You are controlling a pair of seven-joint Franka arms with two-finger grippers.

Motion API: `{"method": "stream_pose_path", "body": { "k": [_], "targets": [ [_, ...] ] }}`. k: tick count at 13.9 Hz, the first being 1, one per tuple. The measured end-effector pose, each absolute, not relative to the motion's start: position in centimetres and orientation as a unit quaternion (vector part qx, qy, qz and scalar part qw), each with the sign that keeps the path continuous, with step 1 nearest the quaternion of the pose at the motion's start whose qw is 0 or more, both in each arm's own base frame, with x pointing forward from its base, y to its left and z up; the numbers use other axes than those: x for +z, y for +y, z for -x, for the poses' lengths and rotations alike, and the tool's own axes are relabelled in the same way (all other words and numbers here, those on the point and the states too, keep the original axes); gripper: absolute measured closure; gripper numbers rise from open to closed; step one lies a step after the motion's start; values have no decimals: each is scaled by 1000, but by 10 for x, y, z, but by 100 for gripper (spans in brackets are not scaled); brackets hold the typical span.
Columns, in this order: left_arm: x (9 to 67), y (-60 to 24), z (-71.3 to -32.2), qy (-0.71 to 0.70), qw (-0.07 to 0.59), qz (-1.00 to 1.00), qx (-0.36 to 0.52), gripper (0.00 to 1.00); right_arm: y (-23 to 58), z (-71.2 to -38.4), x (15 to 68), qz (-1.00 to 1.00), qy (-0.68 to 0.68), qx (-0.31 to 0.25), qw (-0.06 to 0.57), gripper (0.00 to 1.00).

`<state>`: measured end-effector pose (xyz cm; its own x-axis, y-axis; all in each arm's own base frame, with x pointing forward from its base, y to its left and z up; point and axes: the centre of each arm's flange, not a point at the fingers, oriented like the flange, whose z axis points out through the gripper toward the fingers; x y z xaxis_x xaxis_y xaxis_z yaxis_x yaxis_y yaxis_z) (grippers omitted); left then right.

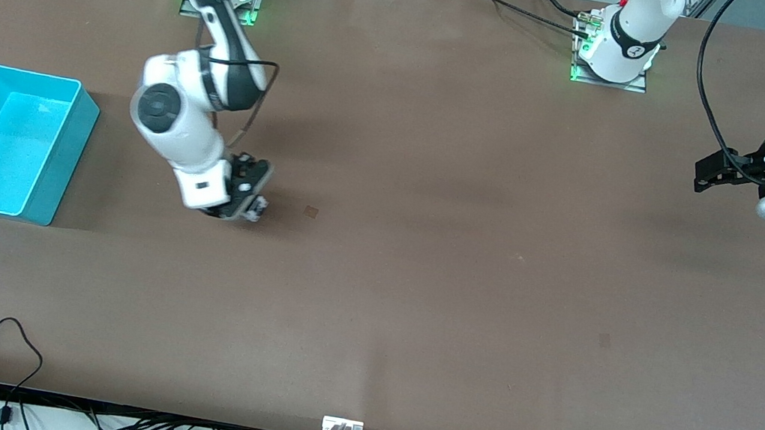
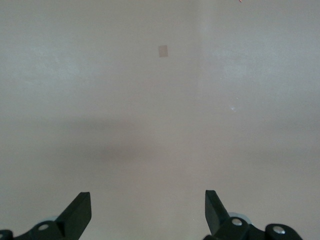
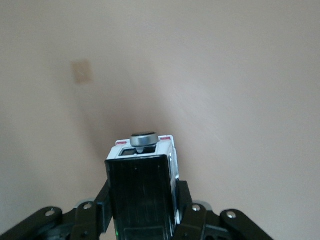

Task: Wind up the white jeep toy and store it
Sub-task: 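Carry the jeep with the right gripper into the cyan bin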

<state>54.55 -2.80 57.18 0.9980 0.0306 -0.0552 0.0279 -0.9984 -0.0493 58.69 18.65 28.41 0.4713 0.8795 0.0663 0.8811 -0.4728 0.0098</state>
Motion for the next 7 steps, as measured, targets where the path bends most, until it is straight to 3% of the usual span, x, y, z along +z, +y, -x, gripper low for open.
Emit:
{"method": "stream_pose_path", "body": {
  "k": [7],
  "targets": [
    [573, -28, -545, -14, 24, 999, 28, 0, 45, -602, 370, 939, -343, -35, -9, 46]
  ]
}}
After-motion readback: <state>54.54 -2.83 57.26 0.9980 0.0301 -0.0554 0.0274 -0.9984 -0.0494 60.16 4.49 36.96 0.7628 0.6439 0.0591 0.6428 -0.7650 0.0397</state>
